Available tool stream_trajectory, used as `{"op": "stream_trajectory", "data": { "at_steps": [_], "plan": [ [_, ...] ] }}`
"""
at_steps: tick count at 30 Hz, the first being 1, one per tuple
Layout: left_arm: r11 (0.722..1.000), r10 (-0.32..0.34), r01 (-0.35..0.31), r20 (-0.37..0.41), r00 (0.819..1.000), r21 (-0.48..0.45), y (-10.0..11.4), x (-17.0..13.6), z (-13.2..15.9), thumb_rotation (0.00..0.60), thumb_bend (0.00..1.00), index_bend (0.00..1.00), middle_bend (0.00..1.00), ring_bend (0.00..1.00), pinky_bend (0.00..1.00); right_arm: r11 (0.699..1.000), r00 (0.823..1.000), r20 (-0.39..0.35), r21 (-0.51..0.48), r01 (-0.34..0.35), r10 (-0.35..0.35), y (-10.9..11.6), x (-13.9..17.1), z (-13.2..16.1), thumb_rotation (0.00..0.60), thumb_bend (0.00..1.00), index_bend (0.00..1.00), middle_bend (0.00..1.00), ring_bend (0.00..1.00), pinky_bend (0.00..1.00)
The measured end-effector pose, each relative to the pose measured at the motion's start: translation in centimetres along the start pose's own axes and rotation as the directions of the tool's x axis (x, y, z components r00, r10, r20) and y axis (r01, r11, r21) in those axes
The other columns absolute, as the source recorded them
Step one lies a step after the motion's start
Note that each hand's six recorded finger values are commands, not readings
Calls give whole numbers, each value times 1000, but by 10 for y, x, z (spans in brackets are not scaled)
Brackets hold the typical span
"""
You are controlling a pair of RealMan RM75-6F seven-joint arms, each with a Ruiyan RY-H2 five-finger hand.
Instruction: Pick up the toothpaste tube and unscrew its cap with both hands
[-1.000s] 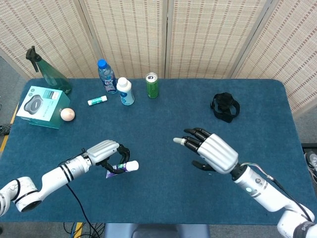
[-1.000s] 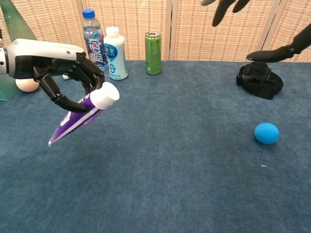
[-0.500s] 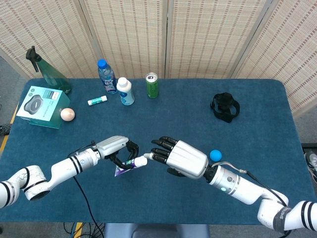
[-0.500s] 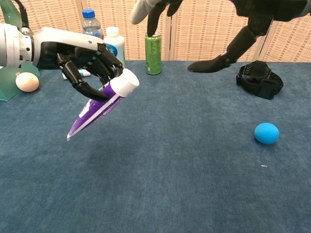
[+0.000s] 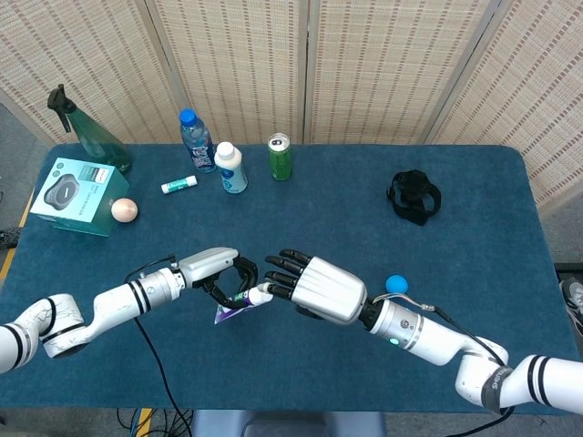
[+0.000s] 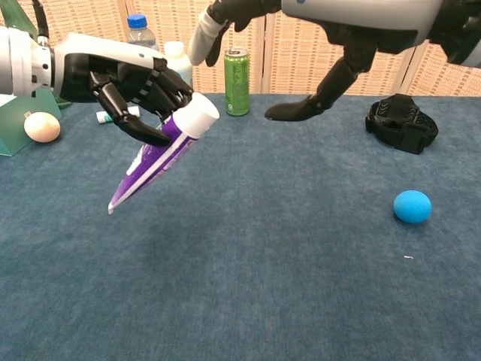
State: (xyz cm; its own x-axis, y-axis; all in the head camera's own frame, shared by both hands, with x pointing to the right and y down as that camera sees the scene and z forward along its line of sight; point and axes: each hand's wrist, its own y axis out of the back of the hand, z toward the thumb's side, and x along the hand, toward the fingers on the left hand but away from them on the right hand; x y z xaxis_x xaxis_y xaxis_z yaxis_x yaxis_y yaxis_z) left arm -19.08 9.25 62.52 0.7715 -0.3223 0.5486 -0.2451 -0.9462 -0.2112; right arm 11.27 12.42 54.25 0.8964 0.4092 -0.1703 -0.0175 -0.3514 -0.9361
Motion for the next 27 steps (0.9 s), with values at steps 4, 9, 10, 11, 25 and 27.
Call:
{"op": "stream_trajectory", "data": {
  "at_steps": [4,9,10,11,25,27],
  "plan": [
    [1000,-11,11,19,1000,-6,-1,-1,2,600,322,570,642,395,335,1000,1000,-8,18,11,-11,-2,-3,-2,600,247,323,327,144,219],
    [1000,-27,27,34,999,-2,-4,0,4,600,323,570,641,395,335,999,1000,-17,48,26,-25,-2,-8,-1,600,261,336,327,143,219],
    [1000,-28,28,35,999,-2,-4,0,4,600,323,570,642,395,335,998,1000,-18,51,26,-25,-2,-8,-1,600,261,337,327,143,219],
    [1000,-30,30,36,999,-3,-4,0,4,600,323,570,642,395,334,998,999,-19,54,26,-25,-3,-9,-1,600,261,338,327,143,219],
    [998,-36,39,52,998,-53,0,1,5,600,323,572,642,395,335,998,999,-35,58,10,-8,-9,-15,3,600,261,339,327,143,218],
    [998,-39,42,57,998,-54,0,1,5,600,323,573,641,395,335,998,999,-34,59,10,-8,-10,-16,3,600,261,340,327,143,219]
  ]
}}
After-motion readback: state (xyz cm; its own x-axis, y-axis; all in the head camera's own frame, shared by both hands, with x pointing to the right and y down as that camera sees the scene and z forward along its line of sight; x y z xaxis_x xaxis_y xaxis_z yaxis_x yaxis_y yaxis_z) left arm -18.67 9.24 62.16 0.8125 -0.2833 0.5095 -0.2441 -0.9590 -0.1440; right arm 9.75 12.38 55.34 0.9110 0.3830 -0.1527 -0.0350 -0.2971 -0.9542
